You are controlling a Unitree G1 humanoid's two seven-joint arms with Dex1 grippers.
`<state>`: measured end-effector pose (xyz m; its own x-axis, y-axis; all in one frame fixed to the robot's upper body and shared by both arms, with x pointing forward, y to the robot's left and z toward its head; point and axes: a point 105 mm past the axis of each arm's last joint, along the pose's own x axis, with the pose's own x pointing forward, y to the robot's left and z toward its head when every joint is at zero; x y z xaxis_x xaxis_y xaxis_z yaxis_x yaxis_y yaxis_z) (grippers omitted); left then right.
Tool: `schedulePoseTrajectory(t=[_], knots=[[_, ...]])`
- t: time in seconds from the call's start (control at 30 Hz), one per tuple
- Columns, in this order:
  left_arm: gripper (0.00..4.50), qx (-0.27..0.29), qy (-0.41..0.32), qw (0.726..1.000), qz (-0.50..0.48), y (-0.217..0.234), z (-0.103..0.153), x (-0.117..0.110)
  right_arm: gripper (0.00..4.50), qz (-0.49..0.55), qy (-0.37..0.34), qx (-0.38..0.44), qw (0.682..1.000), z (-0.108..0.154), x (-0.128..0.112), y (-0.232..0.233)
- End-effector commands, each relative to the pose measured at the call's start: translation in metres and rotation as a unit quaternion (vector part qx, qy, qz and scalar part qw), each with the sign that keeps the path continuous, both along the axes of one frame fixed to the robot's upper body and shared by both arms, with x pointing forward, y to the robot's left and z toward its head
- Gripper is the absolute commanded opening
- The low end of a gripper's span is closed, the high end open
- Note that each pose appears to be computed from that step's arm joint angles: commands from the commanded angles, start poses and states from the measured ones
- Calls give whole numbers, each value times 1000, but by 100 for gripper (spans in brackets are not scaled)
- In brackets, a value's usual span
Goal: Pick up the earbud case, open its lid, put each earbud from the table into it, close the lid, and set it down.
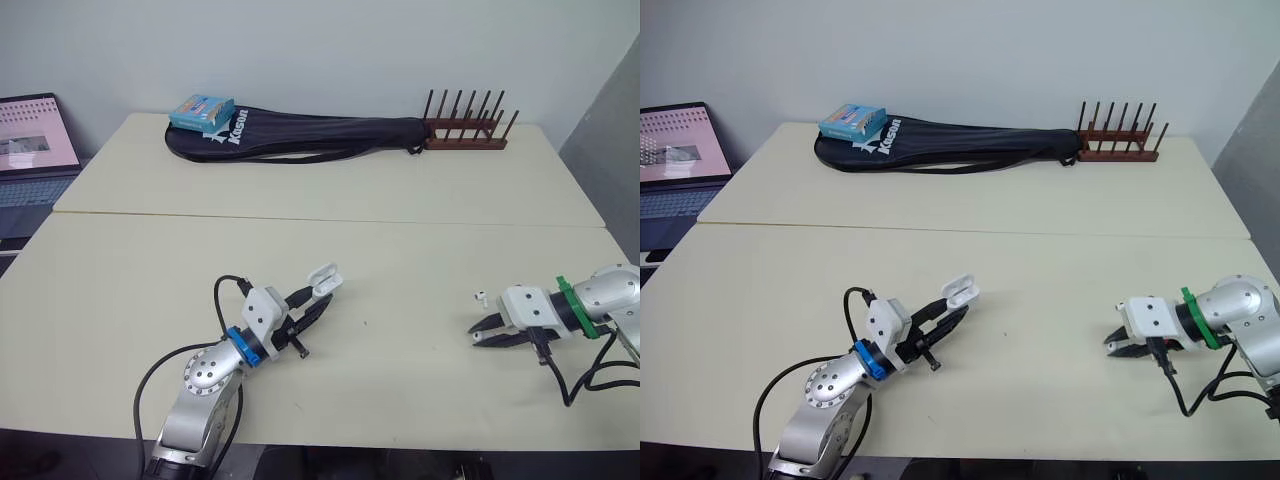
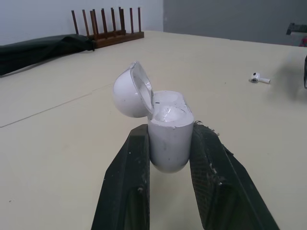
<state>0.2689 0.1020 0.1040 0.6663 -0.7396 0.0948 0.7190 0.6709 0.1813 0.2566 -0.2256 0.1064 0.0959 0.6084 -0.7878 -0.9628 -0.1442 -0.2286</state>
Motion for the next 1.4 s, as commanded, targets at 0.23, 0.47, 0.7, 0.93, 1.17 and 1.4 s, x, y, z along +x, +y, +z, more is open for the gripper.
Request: schedulePoseTrajectory(t=[0.23,0.47,0.7,0.93,1.17,1.4], knots=[[78,4,-12,1000,4,3,14,-12,42,19,28,-39,999,-13,-7,-23],[78,6,-9,1000,6,3,14,-12,114,5,40,-36,999,-20,-7,-30],[78,0,-7,1000,6,0,15,-6,281,19,13,-13,1000,-9,-1,-24],[78,13,-14,1000,-12,2,17,2,281,-8,-1,19,1000,24,-6,-19],[78,25,-24,999,-14,16,20,-7,281,-124,-22,15,992,26,-17,-9],[78,17,-23,1000,-2,16,27,-16,281,-207,-21,-98,973,32,-27,-20]])
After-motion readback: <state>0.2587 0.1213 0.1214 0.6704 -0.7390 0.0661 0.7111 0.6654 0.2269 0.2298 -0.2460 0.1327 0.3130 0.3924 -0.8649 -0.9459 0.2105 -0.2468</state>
